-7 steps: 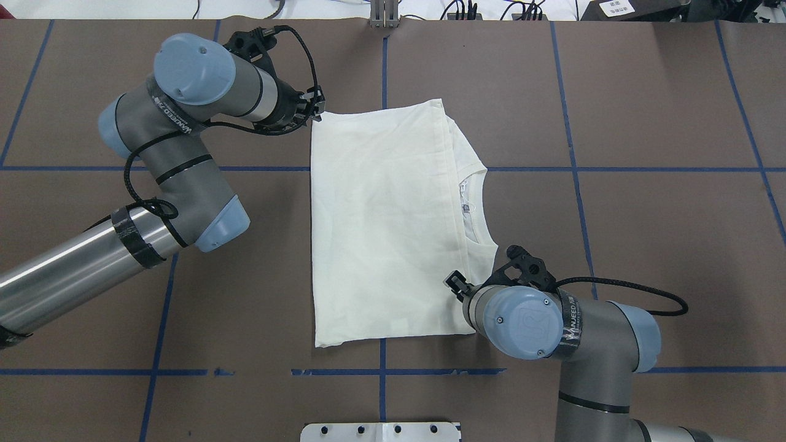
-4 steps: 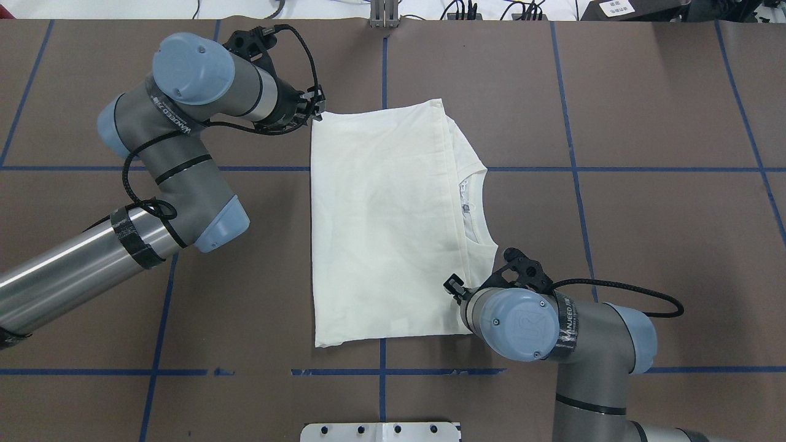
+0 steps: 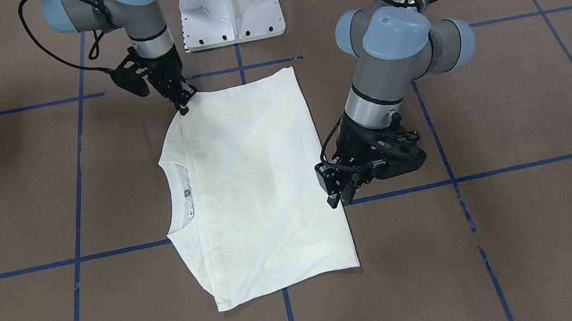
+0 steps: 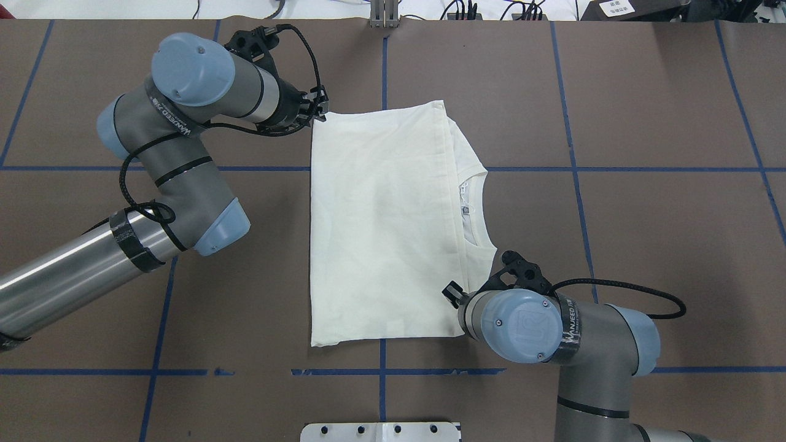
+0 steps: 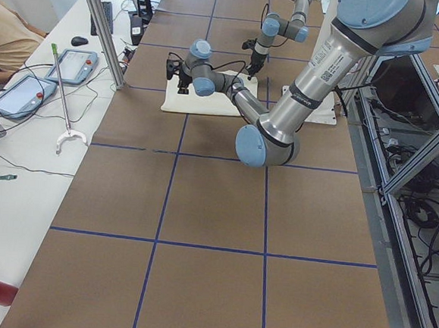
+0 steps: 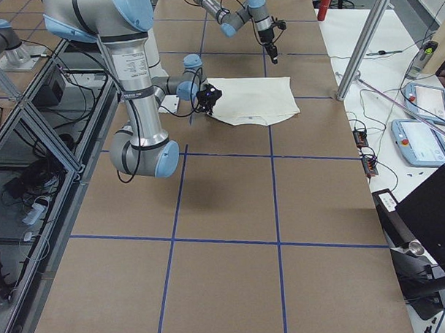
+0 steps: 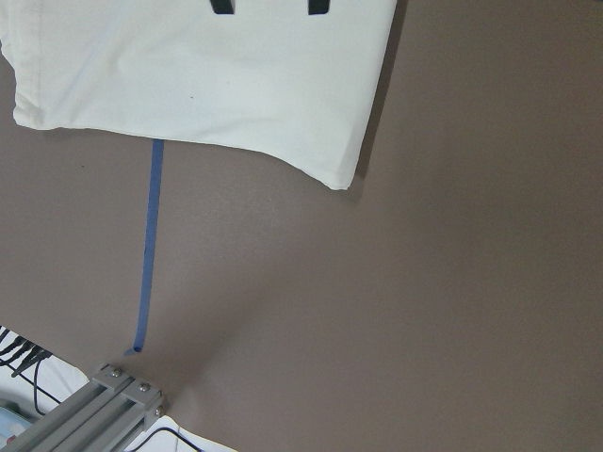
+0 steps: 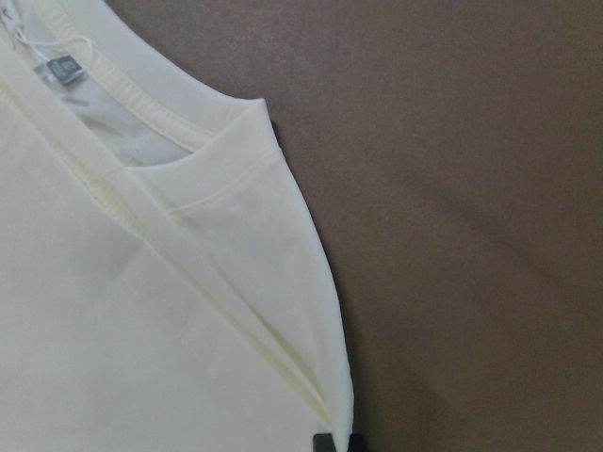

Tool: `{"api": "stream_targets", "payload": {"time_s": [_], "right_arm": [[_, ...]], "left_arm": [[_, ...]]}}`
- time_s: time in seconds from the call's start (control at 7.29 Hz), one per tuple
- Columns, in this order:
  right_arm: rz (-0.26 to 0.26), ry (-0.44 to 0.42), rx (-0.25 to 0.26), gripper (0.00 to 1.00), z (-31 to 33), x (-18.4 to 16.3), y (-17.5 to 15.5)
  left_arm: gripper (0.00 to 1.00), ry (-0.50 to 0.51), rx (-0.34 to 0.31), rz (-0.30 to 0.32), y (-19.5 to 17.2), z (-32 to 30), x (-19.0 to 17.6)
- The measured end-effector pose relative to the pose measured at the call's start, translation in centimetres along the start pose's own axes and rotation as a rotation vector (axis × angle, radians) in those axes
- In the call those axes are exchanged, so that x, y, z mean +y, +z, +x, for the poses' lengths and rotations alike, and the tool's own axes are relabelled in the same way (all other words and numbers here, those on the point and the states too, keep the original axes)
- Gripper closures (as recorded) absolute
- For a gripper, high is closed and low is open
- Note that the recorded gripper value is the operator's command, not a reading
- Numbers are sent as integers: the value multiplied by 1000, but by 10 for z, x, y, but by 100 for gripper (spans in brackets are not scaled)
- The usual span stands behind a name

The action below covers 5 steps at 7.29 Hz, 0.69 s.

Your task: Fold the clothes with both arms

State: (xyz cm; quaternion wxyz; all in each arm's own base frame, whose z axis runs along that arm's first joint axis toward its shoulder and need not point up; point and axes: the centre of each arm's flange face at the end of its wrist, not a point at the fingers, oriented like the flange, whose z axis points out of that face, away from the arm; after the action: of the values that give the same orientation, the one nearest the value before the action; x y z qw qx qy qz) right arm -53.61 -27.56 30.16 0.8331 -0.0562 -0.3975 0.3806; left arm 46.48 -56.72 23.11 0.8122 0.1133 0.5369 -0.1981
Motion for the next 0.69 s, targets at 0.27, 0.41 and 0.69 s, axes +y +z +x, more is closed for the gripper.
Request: {"api": "stream_targets", "payload": {"time_s": [0.27,0.41,0.69], "right_arm": [[-29,4,-33,100,-2,-1,-25],[-35,7,-43,100,-3,-1,-31],[-40,9,-51,100,-4,-2,-37]], "left_arm": [[51,-87,40,-65,-22,-16,66],[45,-134,41,-101,-34,-39,115],[42,-246,5,-156,-48,-75,212]]}}
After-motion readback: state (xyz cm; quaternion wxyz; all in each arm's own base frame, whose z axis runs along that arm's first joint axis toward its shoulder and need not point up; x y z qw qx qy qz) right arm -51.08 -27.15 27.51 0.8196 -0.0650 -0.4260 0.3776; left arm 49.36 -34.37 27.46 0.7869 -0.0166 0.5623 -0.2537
